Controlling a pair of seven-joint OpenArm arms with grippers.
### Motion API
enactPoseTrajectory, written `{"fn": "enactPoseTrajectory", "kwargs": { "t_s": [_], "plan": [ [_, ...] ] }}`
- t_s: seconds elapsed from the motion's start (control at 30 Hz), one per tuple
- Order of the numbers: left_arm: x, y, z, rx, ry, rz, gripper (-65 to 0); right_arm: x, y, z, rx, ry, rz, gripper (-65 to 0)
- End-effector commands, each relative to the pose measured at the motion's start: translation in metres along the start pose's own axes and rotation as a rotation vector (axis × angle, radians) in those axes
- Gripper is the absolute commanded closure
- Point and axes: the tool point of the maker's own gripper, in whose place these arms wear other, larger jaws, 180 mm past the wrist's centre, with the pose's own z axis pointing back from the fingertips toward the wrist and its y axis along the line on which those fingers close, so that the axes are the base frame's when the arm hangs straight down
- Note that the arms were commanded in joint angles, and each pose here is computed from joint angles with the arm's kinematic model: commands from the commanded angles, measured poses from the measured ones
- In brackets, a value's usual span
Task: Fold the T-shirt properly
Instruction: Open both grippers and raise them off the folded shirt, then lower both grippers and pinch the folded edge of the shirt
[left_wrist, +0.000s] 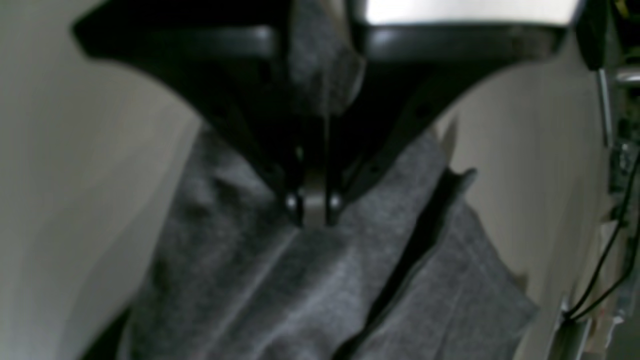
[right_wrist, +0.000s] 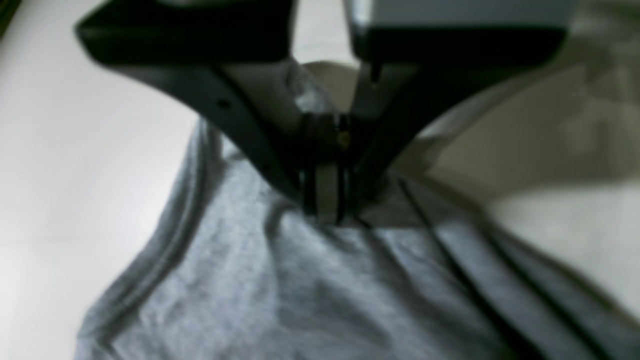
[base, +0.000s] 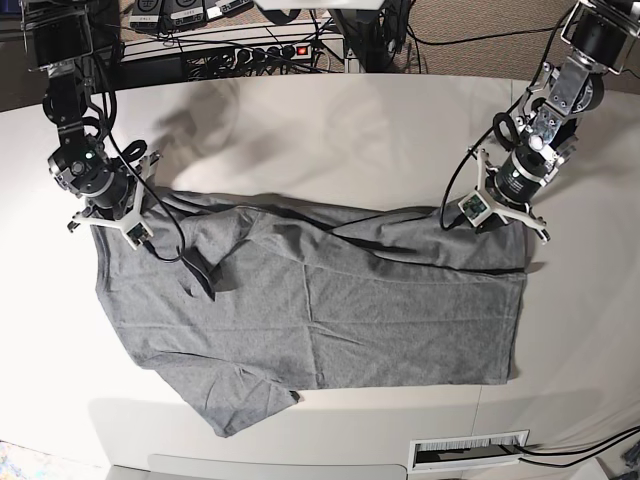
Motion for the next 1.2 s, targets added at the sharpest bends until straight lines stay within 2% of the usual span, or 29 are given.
{"fn": "enactPoseTrajectory", "kwargs": {
  "t_s": [0.0,0.23,0.37,0.5,0.7,0.83,1.0,1.17],
  "plan": [
    [-0.010,0.011,0.001,0.018,0.037,-0.028,0.0,0.009,-0.024,0.004,-0.059,-0.028,0.009,0.0],
    [-0.027,0.006,0.008,-0.068,0.077,-0.081,0.0,-0.013,-0.056,-0.012,-0.101,0.051,-0.051,0.0],
    [-0.038,0.010,0.015,-0.090,0.100,-0.101,0.0,-0.034,-0.056,-0.019,-0.091,0.112,-0.080,0.0],
    [-0.051,0.013,0.023,-0.103,0.131,-0.123,0.0,-0.053,-0.065,-0.020,-0.132,0.183,-0.027,0.0],
    [-0.063,0.004,0.032,-0.132,0.140,-0.133,0.0,-0.065,-0.074,-0.016,-0.155,0.222,-0.009,0.0],
    [-0.073,-0.012,0.039,-0.165,0.162,-0.125,0.0,-0.067,-0.067,-0.017,-0.120,0.231,-0.058,0.0],
    [-0.089,-0.034,0.052,-0.221,0.197,-0.121,0.0,-0.074,-0.065,-0.015,-0.113,0.275,-0.068,0.0],
    [-0.086,-0.031,0.054,-0.197,0.196,-0.130,0.0,-0.058,-0.067,-0.013,-0.125,0.225,-0.052,0.0]
  ]
}}
